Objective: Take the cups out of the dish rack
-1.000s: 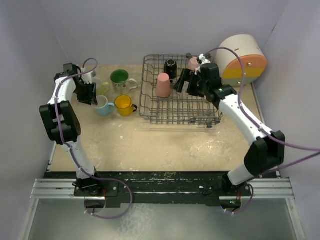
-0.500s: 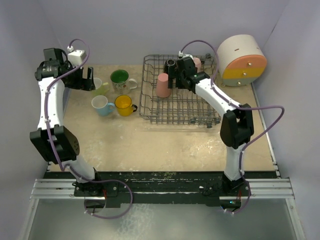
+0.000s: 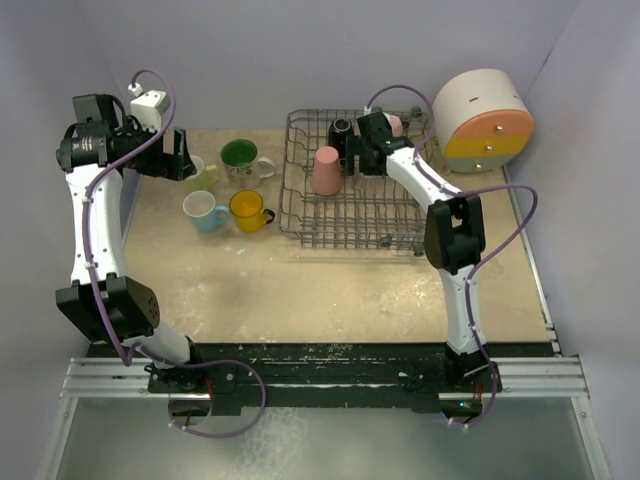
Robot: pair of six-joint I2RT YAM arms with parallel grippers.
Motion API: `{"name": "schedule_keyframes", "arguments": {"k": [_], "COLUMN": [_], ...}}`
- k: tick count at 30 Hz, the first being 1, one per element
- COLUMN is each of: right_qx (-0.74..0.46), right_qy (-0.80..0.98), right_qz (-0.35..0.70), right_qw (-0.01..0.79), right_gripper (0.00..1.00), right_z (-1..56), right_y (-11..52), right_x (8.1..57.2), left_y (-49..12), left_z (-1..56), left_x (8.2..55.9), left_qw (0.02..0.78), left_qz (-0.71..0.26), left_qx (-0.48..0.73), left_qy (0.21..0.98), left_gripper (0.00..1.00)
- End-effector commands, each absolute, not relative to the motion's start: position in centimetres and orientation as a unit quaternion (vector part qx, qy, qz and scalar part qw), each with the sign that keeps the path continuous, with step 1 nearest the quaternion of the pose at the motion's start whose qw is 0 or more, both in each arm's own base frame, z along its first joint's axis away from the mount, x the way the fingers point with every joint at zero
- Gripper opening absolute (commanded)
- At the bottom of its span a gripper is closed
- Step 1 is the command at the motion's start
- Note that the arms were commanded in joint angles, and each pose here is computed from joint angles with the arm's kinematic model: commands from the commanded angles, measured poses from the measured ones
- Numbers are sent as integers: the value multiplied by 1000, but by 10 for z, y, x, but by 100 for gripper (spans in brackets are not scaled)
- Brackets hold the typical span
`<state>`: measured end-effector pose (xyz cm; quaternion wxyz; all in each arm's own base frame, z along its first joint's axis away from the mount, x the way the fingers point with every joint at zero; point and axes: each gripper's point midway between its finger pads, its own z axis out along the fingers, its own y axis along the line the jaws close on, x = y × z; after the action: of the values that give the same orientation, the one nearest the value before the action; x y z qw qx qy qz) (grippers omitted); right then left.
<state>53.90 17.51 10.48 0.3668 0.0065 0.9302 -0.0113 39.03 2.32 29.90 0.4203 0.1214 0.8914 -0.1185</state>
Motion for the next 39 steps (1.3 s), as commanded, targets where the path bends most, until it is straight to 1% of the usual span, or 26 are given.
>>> {"name": "schedule_keyframes", "arguments": {"k": [1, 5, 8, 10, 14, 16, 19, 20, 24, 27, 30, 34, 37, 39], "right_qx": [7, 4, 0, -2, -1, 0, 0, 0, 1, -1, -11, -35, -62, -87], "right_qy": [924, 926, 927, 927, 925, 921, 912, 909, 895, 888, 880, 865, 838, 814], "right_qz": [-18, -7, 3, 9, 7, 6, 7, 10, 12, 51, 98, 196, 302, 384], "right_qw": [382, 377, 376, 374, 379, 389, 410, 418, 446, 457, 464, 461, 450, 426], "right_gripper": [99, 94, 83, 74, 51, 39, 24, 21, 17, 12, 12, 12, 12, 11], "right_z": [120, 112, 109, 108, 117, 130, 160, 172, 218, 249, 270, 292, 310, 323], "right_y": [171, 172, 177, 179, 179, 176, 172, 171, 161, 164, 173, 198, 225, 246], "right_x": [551, 554, 555, 556, 556, 555, 550, 547, 529, 501, 472, 432, 400, 372], "left_y": [7, -2, -7, -10, -11, -12, -18, -22, -52, -66, -81, -99, -112, -118], "left_z": [307, 319, 320, 317, 308, 304, 301, 301, 311, 312, 304, 304, 310, 317], "left_x": [384, 381, 379, 378, 376, 374, 370, 368, 345, 337, 333, 332, 329, 324], "left_qw": [428, 456, 457, 447, 435, 434, 433, 432, 442, 447, 433, 438, 462, 485], "left_qz": [-165, -174, -188, -198, -205, -206, -220, -230, -304, -319, -314, -293, -272, -264], "left_qx": [141, 159, 169, 171, 180, 188, 208, 218, 287, 318, 350, 384, 419, 437], "left_qy": [878, 858, 853, 856, 858, 856, 849, 844, 794, 773, 769, 758, 732, 710], "left_gripper": [99, 99, 99, 99, 99, 99, 100, 100, 99, 99, 99, 99, 99, 99]}}
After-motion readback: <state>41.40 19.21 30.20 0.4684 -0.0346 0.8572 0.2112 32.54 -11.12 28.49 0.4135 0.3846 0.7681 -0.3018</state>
